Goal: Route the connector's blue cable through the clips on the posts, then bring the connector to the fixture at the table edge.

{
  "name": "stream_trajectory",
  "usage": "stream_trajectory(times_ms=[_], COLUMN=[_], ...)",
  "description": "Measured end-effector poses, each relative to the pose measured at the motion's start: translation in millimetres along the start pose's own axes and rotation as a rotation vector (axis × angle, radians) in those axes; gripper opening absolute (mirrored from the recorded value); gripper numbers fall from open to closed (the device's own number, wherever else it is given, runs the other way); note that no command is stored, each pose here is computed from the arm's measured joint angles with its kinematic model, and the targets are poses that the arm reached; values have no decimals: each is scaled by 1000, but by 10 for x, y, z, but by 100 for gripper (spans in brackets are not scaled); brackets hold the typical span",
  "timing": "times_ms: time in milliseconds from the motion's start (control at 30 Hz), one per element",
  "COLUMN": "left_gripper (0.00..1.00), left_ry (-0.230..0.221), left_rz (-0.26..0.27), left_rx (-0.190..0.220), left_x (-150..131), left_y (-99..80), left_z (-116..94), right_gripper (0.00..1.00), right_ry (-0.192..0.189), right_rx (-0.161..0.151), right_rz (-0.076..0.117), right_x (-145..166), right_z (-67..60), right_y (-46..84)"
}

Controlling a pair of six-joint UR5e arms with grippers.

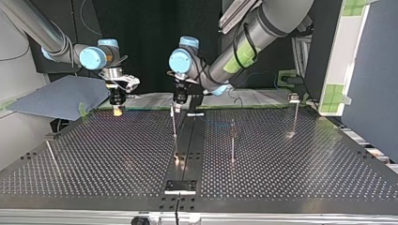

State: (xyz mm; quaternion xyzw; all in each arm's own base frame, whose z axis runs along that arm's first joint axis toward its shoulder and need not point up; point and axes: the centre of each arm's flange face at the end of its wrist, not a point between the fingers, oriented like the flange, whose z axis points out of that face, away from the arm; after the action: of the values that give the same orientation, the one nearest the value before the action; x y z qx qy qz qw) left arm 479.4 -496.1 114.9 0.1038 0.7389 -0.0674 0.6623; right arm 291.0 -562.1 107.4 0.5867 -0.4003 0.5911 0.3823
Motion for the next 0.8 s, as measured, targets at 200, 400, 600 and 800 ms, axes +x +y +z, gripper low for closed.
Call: stream_trajectory(times_ms=[200,400,600,800], left_gripper=[100,100,100,100], left_ry=[-4,1,-3,-4], left_rz=[-8,-6,-7,-6], left_rx=[20,35,46,53], left_x=[-32,-23,-45,-46], left_y=[-8,-28,-69,-104], left_z=[-82,-192,-256,-282], right_gripper=[0,0,0,0], right_ry=[-1,-5,-7,-7], right_rx=[0,-1,-3,-3], right_rz=[0,1,1,1], right_x=[-1,-6,-7,-8], right_z=[-1,-4,-6,-6], right_y=[0,7,10,11])
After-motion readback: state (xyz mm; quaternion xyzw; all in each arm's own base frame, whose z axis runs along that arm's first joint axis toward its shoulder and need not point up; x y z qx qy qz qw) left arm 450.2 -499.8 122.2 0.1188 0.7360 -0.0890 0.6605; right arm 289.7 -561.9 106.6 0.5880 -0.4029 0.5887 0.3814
